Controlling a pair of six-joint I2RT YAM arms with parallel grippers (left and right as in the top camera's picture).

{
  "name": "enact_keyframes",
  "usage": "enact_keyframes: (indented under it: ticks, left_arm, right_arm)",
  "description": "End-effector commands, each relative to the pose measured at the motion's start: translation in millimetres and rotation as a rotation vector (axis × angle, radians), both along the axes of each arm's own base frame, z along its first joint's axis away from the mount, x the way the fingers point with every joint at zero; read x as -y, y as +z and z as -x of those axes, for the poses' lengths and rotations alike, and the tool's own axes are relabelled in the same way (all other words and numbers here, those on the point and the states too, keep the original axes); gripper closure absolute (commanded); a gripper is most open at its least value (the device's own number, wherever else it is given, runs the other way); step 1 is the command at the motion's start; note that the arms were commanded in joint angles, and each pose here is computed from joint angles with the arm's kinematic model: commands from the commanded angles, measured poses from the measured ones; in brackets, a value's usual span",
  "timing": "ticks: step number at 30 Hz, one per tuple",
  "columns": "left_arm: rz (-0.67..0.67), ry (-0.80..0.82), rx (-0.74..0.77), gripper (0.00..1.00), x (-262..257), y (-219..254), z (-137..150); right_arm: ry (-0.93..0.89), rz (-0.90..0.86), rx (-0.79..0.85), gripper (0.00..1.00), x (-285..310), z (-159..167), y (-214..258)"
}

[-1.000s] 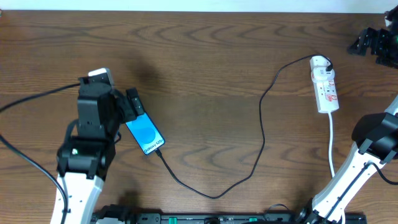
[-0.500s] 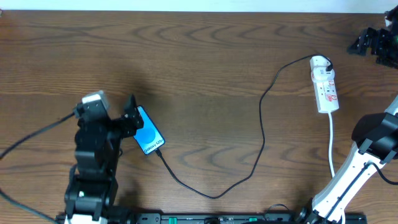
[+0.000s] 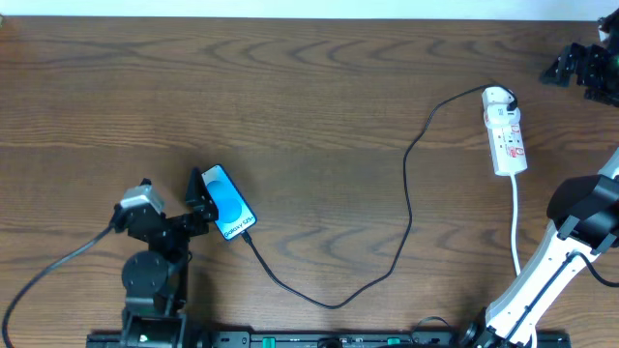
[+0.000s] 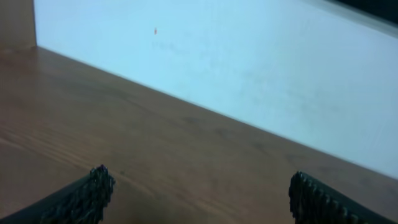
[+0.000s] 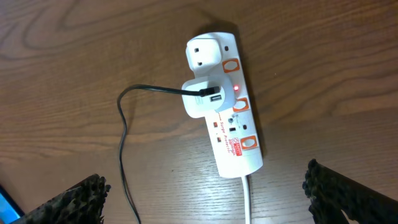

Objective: Plug charger to phone and switch on socket

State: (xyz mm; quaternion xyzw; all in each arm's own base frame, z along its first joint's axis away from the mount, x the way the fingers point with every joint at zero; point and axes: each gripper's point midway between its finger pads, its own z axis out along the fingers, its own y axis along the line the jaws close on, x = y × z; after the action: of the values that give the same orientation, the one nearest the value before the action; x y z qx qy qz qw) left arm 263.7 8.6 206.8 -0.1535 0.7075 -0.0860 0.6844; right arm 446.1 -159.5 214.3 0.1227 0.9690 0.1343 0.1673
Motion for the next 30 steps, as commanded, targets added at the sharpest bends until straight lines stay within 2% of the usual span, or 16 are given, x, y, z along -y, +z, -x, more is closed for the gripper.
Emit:
enact_keyframes:
  ticks: [1, 9, 15, 30]
  left_arm:
    - [-0.015, 0.026, 0.041, 0.07, -6.3, -7.3, 4.3]
    - [-0.015, -0.004, 0.084, 0.07, -6.3, -21.6, 11.0]
    - [-0.120, -0.077, 0.098, 0.07, 2.9, -17.4, 12.7]
    - [-0.163, -0.081, -0.109, 0.07, -0.2, -68.6, 19.8]
  right_arm:
    - [-0.001, 0.001, 0.013, 0.01, -5.2, -0.9, 7.0]
    - [-0.002, 0.001, 0.013, 0.01, -5.0, -0.8, 7.0]
    - [-0.002, 0.001, 0.013, 0.01, -5.0, -0.8, 7.0]
    - [-0.002, 0.001, 0.013, 0.01, -5.0, -0.9, 7.1]
